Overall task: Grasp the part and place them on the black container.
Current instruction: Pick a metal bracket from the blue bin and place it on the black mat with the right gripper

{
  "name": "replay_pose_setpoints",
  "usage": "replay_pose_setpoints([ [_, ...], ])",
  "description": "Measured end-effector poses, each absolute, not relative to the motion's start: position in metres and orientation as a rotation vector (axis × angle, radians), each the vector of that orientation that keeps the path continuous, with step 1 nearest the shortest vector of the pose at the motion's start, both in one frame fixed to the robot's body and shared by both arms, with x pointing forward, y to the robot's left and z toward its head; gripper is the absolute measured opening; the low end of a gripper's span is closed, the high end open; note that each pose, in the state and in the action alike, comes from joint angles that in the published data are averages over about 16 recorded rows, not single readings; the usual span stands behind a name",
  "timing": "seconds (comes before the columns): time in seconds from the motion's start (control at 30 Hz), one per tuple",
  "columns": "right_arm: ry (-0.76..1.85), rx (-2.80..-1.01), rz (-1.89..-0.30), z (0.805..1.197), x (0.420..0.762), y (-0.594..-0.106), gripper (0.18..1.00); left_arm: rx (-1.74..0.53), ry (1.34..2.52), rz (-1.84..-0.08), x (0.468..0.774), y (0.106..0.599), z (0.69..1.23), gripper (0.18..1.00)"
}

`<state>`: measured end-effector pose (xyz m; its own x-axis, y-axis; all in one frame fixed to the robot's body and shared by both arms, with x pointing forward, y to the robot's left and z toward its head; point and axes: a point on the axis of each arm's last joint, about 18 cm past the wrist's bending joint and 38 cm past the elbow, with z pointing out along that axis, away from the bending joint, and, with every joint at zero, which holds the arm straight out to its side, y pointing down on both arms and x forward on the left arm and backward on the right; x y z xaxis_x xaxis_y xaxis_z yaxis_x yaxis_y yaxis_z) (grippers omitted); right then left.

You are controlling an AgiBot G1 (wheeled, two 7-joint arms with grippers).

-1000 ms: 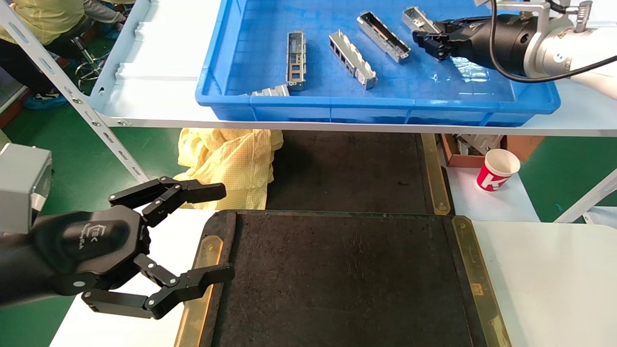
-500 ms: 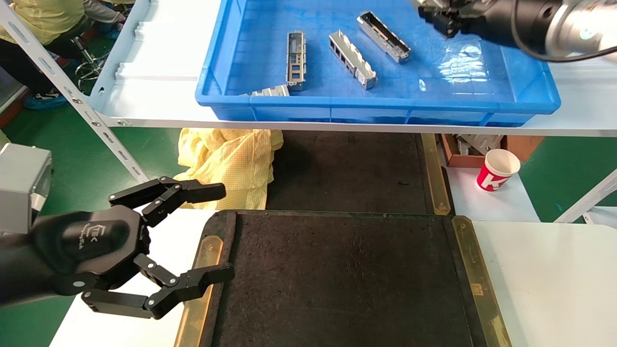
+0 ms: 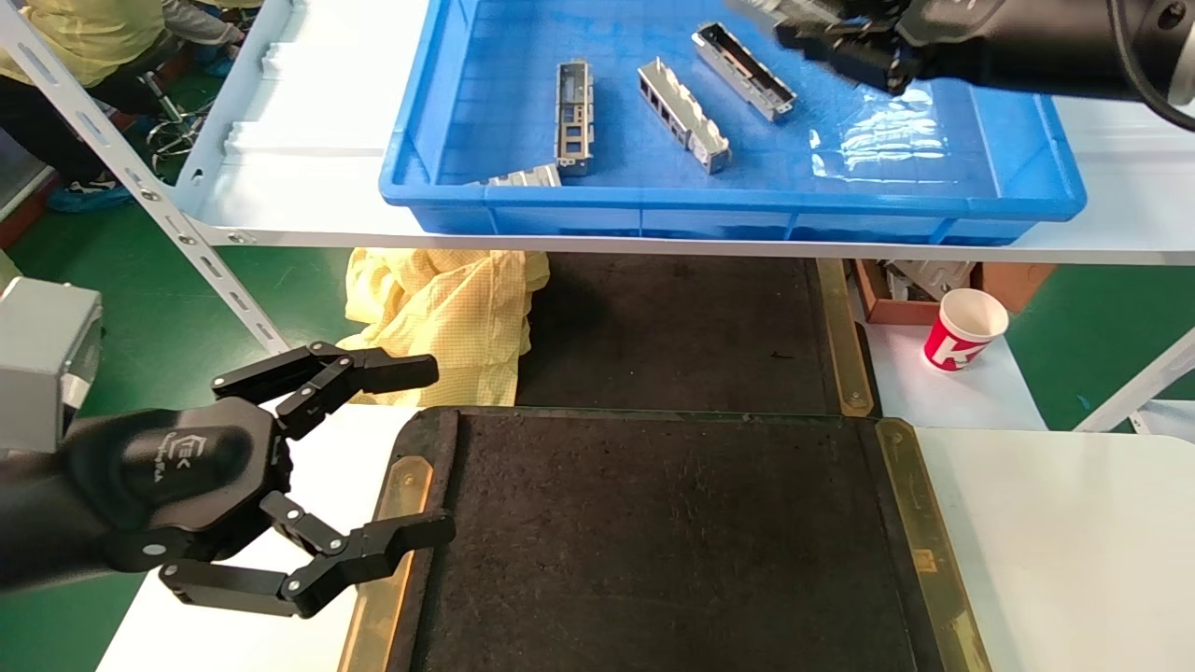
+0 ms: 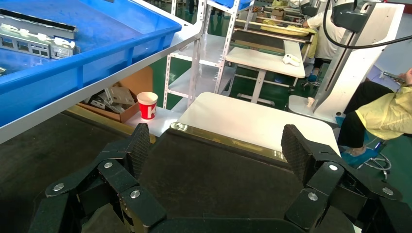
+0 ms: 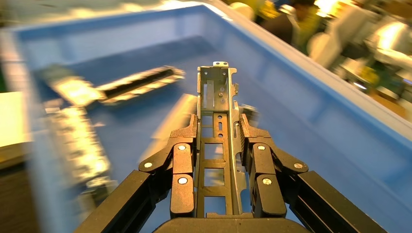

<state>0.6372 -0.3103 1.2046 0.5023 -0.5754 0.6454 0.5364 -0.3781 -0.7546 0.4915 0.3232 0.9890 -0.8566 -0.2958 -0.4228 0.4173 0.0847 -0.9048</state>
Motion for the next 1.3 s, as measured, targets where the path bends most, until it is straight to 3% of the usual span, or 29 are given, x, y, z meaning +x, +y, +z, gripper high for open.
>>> replay_pose_setpoints([
  [0.47, -0.275, -1.722, -1.033, 1.173, 0.604, -0.285, 0.347, 0.119, 1.858, -1.825, 0.491, 0.323, 0.989, 1.001],
  [1.3, -0.445, -1.953, -0.871, 1.071, 0.646, -0.205, 0.347, 0.119, 1.858, -1.825, 0.491, 0.323, 0.989, 1.001],
])
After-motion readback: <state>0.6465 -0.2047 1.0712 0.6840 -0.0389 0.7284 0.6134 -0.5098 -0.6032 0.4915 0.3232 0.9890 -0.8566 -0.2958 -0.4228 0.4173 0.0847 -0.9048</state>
